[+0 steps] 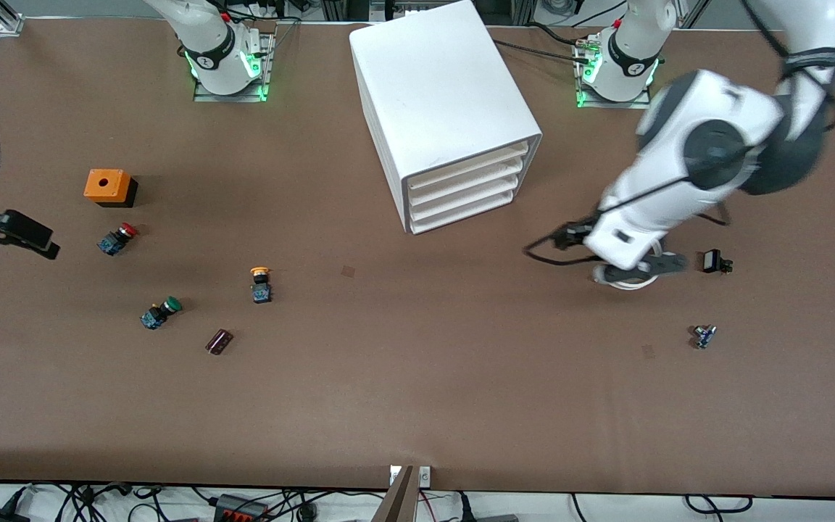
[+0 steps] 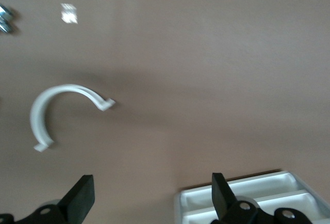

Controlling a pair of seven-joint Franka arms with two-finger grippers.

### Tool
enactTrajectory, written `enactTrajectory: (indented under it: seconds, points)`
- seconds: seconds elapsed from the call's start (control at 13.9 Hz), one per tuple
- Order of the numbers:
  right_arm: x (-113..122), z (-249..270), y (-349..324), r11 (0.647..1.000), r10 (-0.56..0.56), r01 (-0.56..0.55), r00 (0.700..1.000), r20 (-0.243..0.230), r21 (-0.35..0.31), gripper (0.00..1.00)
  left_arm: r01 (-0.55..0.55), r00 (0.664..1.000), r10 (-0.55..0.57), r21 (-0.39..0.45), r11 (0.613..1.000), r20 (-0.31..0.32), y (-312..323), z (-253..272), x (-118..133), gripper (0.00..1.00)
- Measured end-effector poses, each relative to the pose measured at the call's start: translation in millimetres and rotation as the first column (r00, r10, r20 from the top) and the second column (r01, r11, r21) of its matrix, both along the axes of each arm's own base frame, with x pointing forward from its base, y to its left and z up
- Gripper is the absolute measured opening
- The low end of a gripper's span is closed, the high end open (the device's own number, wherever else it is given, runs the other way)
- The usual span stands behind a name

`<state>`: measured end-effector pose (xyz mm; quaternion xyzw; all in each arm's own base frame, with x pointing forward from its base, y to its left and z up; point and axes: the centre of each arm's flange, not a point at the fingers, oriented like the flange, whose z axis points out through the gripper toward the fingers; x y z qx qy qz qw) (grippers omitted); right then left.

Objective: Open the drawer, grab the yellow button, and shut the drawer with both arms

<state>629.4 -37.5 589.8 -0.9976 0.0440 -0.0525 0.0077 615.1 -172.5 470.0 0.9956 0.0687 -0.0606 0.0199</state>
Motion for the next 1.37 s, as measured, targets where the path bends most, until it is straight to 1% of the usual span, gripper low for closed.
enactTrajectory:
  seconds: [0.14, 0.29, 0.43, 0.58, 0.72, 0.86, 0.94, 1.08, 1.23, 1.37]
  points:
    - [-7.4, 4.9, -2.5, 1.0, 0.004, -0.004, 1.0, -0.025, -0.013, 1.0, 0.066, 0.998, -0.065, -0.016, 0.998, 0.008, 64.8, 19.3, 15.1, 1.0]
    - [-9.4, 10.8, -2.0, 1.0, 0.014, -0.014, 1.0, -0.022, -0.021, 1.0, 0.122, 0.992, -0.122, -0.028, 0.992, 0.007, 115.4, 36.6, 20.2, 1.0]
    - [-17.1, 20.9, -0.9, 0.999, 0.048, -0.048, 0.998, -0.029, -0.023, 1.0, 0.185, 0.983, -0.185, -0.036, 0.982, 0.009, 146.3, 58.7, 19.4, 1.0]
    - [-26.6, 25.8, -1.6, 0.998, 0.057, -0.058, 0.998, -0.041, -0.022, 1.0, 0.224, 0.974, -0.224, -0.011, 0.974, 0.034, 164.3, 80.9, 15.4, 1.0]
    - [-37.1, 18.0, -3.1, 0.998, 0.054, -0.055, 0.997, -0.056, -0.018, 1.0, 0.249, 0.967, -0.251, 0.047, 0.967, 0.047, 179.4, 98.9, 7.1, 1.0]
    - [-48.6, 8.4, -4.2, 0.998, 0.052, -0.053, 0.997, -0.052, -0.017, 1.0, 0.264, 0.962, -0.269, 0.085, 0.961, 0.048, 172.1, 111.2, -4.7, 1.0]
    - [-55.1, 4.4, -5.2, 0.999, 0.051, -0.052, 0.997, -0.053, -0.017, 1.0, 0.268, 0.961, -0.272, 0.086, 0.96, 0.052, 163.6, 113.3, -11.7, 1.0]
    - [-65.0, 1.9, -8.1, 0.999, 0.046, -0.047, 0.997, -0.055, -0.018, 1.0, 0.257, 0.96, -0.263, 0.071, 0.964, 0.094, 157.3, 117.8, -26.0, 1.0]
    - [-68.5, 5.6, -9.6, 0.999, 0.045, -0.046, 0.998, -0.048, -0.025, 1.0, 0.249, 0.958, -0.256, 0.069, 0.966, 0.131, 160.5, 124.0, -45.0, 1.0]
    - [-70.0, 7.9, -9.5, 0.999, 0.046, -0.047, 0.998, -0.048, -0.026, 1.0, 0.252, 0.954, -0.26, 0.072, 0.965, 0.152, 160.1, 128.5, -60.2, 1.0]
